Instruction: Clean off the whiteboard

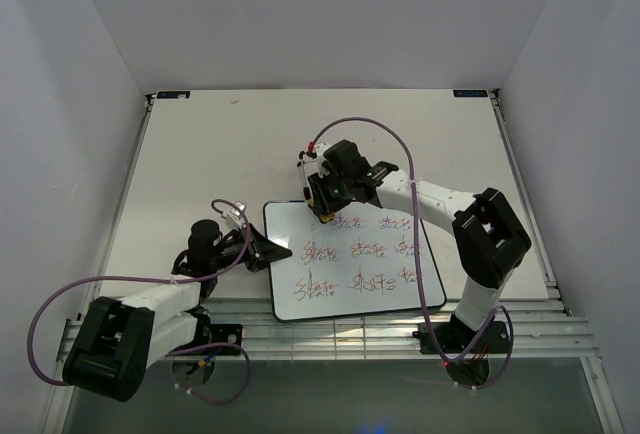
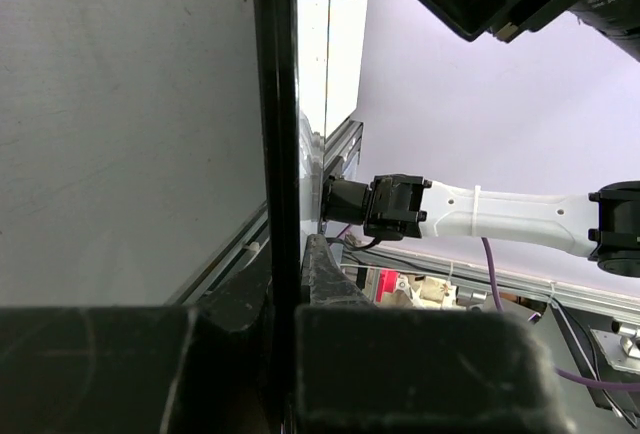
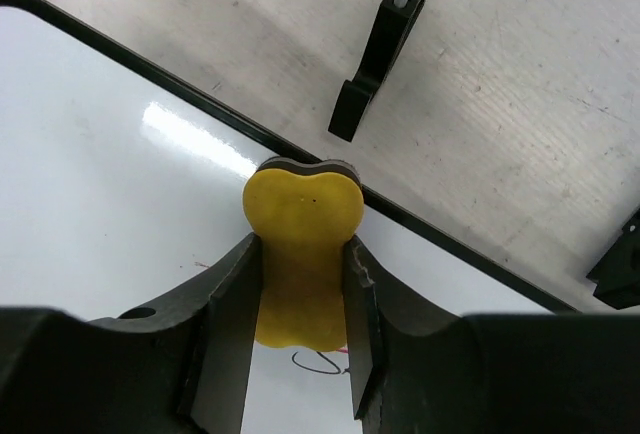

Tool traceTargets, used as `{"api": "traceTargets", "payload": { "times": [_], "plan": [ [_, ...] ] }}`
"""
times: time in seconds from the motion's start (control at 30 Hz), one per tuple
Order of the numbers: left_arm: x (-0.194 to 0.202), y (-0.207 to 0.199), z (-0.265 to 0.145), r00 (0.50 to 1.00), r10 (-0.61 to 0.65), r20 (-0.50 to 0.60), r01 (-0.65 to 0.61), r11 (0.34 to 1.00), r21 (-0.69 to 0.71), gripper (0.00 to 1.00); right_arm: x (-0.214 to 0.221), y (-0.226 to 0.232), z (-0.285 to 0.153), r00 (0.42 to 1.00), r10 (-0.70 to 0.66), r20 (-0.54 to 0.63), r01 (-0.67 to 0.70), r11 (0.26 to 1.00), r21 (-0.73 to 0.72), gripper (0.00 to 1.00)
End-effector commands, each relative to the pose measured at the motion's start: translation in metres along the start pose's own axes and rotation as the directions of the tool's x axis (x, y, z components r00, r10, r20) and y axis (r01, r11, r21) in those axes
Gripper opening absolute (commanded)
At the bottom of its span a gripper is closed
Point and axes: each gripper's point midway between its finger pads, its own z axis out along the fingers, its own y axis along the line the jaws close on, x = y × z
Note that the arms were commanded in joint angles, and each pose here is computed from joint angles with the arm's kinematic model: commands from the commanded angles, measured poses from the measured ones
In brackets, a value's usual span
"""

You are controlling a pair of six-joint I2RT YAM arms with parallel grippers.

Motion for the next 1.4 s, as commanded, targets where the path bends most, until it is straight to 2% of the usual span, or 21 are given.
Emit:
{"api": "traceTargets", "payload": {
  "times": [0.0,0.23,0.33,0.43,0.5,0.57,0.6,0.73,0.87,1.0,1.13,1.2,1.3,1.37],
  "plan": [
    [-0.009,-0.002,0.001,0.99,0.131,0.056,-0.131,0.991,0.002,0.0,0.054,0.005,0.002,0.988,-0.003,-0.155,0.004,1.0,0.005,0.27],
    [-0.012,0.002,0.0,0.989,0.119,0.086,-0.118,0.993,-0.019,0.0,0.038,0.098,-0.003,0.991,-0.102,-0.087,0.082,0.975,-0.209,0.27],
    [-0.015,0.002,0.0,0.988,0.119,0.097,-0.117,0.993,-0.025,0.0,0.038,0.111,-0.006,0.991,-0.111,-0.07,0.09,0.962,-0.257,0.27],
    [-0.017,-0.001,0.001,0.987,0.125,0.104,-0.123,0.992,-0.025,0.0,0.05,0.083,-0.007,0.993,-0.075,-0.09,0.057,0.981,-0.188,0.27],
    [-0.018,0.0,0.001,0.986,0.131,0.103,-0.128,0.991,-0.033,0.0,0.075,0.059,-0.011,0.99,-0.037,-0.132,0.017,0.988,-0.155,0.27],
    [-0.019,-0.001,0.001,0.985,0.14,0.102,-0.137,0.99,-0.036,0.0,0.086,0.022,-0.016,0.99,0.032,-0.14,-0.044,0.996,-0.083,0.27],
    [-0.019,0.0,0.001,0.985,0.14,0.102,-0.136,0.99,-0.039,0.0,0.105,0.007,-0.022,0.985,0.06,-0.164,-0.07,0.996,-0.057,0.27],
    [-0.023,0.002,-0.001,0.984,0.141,0.113,-0.136,0.989,-0.05,0.0,0.137,-0.065,-0.042,0.955,0.246,-0.169,-0.235,0.968,0.084,0.28],
    [-0.029,0.003,-0.005,0.982,0.139,0.128,-0.132,0.99,-0.055,0.0,0.168,-0.101,-0.058,0.916,0.36,-0.176,-0.329,0.926,0.183,0.28],
    [-0.039,0.004,-0.013,0.978,0.142,0.151,-0.134,0.989,-0.061,0.0,0.185,-0.115,-0.064,0.897,0.389,-0.211,-0.34,0.911,0.231,0.28],
    [-0.037,0.007,-0.015,0.98,0.144,0.141,-0.137,0.989,-0.061,0.0,0.157,-0.086,-0.056,0.919,0.342,-0.196,-0.331,0.94,0.09,0.25],
    [-0.037,0.008,-0.015,0.979,0.144,0.141,-0.137,0.989,-0.062,0.0,0.126,-0.067,-0.053,0.941,0.297,-0.16,-0.294,0.955,0.044,0.25],
    [-0.036,0.009,-0.015,0.979,0.147,0.139,-0.139,0.988,-0.064,0.0,0.083,-0.016,-0.041,0.973,0.191,-0.131,-0.2,0.978,-0.059,0.25],
    [-0.036,0.009,-0.015,0.979,0.149,0.138,-0.141,0.988,-0.065,0.0,0.072,0.021,-0.027,0.982,0.12,-0.143,-0.137,0.983,-0.122,0.25]
  ]
}}
